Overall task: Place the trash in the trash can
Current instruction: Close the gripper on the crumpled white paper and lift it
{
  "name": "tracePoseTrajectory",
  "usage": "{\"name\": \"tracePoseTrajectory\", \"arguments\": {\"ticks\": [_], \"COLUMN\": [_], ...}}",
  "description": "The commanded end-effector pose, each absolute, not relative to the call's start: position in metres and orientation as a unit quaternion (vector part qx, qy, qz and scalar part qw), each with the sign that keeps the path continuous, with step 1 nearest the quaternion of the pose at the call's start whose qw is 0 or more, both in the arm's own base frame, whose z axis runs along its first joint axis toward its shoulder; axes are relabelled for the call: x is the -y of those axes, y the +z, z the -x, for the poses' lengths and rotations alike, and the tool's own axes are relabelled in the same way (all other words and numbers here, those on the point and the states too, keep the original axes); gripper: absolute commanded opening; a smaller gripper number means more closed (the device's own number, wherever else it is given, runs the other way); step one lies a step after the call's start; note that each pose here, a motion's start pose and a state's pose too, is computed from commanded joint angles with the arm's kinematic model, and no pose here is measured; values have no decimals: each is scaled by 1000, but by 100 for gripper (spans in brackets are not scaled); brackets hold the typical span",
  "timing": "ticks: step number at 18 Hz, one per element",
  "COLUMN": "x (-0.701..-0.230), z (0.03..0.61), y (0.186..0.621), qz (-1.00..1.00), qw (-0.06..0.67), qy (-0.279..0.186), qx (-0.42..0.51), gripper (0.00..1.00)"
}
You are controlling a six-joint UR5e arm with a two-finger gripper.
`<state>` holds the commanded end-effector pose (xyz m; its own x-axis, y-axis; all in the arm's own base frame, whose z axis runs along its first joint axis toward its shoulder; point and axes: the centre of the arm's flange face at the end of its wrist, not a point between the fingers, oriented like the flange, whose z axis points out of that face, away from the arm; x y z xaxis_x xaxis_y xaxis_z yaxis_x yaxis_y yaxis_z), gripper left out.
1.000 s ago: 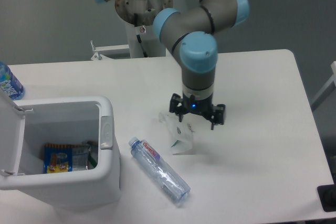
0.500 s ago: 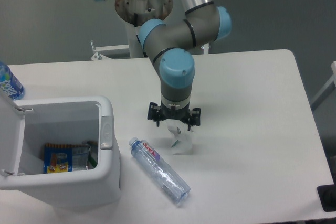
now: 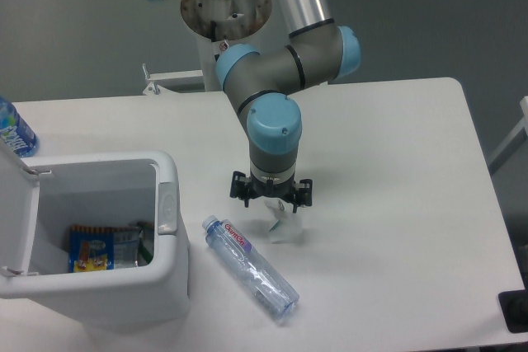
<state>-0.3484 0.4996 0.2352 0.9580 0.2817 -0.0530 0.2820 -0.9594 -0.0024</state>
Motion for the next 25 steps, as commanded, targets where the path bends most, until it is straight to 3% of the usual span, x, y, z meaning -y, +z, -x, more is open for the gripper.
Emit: {"name": "tracePoseTrajectory", "arguments": {"ticks": [6, 10, 15, 25], "x": [-494, -494, -493, -476], "z": [365, 373, 379, 414], "y": [236, 241, 244, 268], "qz": [-988, -987, -987, -989], "qw": [7, 3, 6, -6], "qy": [-35, -39, -48, -61], "qx": [-153, -156, -154, -137], "gripper": [89, 62, 16, 11]}}
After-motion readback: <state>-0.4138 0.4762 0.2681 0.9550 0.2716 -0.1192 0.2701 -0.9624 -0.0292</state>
